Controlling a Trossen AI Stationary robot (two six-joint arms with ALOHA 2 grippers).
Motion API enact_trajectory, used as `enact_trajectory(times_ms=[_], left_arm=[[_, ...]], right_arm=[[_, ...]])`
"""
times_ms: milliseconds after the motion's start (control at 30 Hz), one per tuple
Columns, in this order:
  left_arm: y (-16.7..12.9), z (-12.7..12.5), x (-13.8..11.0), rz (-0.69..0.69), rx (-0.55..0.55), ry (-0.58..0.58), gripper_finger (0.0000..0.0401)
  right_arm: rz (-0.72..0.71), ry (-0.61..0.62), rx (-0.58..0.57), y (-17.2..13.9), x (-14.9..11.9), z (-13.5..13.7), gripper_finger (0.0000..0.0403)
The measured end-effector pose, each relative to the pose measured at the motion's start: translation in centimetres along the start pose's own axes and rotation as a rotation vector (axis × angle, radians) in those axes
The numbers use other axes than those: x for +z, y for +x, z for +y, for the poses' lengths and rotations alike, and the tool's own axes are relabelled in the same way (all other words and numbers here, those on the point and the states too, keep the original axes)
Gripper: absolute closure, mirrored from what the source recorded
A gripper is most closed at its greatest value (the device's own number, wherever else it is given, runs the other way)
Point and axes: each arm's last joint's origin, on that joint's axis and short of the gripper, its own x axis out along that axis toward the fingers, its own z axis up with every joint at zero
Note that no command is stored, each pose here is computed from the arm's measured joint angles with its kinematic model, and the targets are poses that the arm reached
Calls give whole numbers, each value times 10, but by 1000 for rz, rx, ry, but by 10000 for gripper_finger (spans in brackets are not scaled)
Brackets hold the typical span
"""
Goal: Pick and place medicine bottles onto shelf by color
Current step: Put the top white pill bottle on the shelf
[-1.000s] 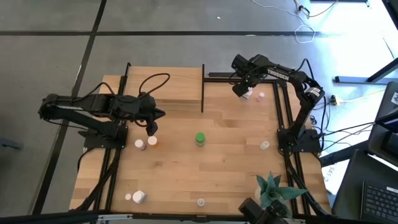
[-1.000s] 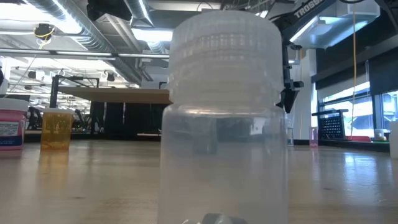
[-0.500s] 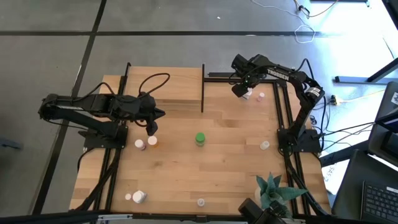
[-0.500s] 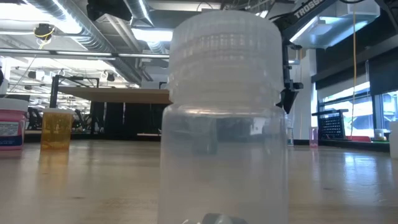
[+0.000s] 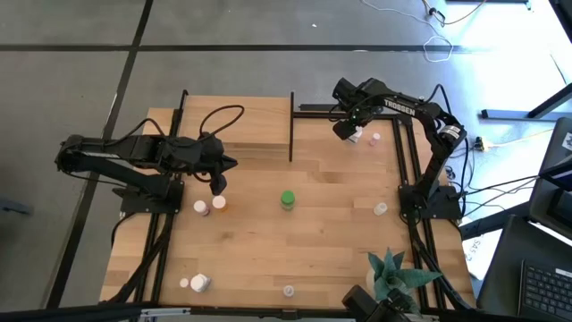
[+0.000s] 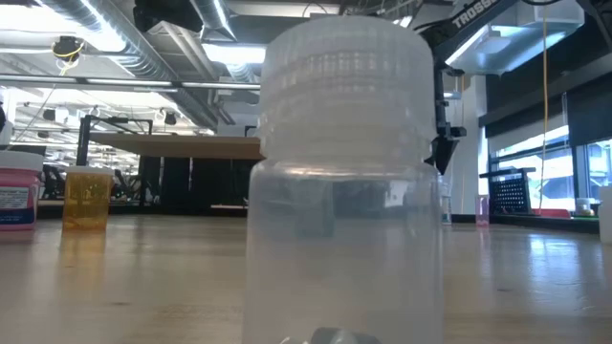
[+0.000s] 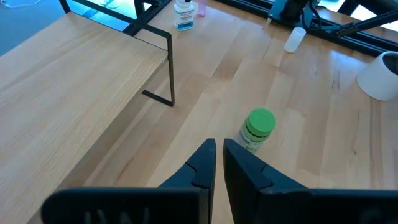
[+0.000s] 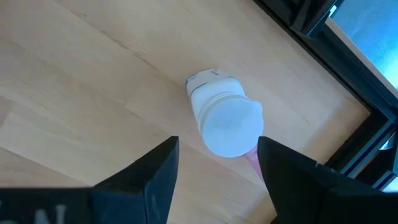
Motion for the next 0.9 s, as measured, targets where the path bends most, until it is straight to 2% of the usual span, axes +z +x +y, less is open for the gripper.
enact_trajectory(times_ms=[233,400,533,800,900], left_arm=[[0,0,0,0,0,0,376],[0,0,0,0,0,0,376],[0,0,0,0,0,0,376],[0,1,0,-9,21,-1,376],[0,1,1,-17,40,-4,376]], right_arm=[[-3,82,3,0,0,0,184],[-2,73,9,0,0,0,184],[5,9,27,0,0,1,181],[7,-2,19,1,0,-4,139],[6,-42,16,1,1,-5,117]])
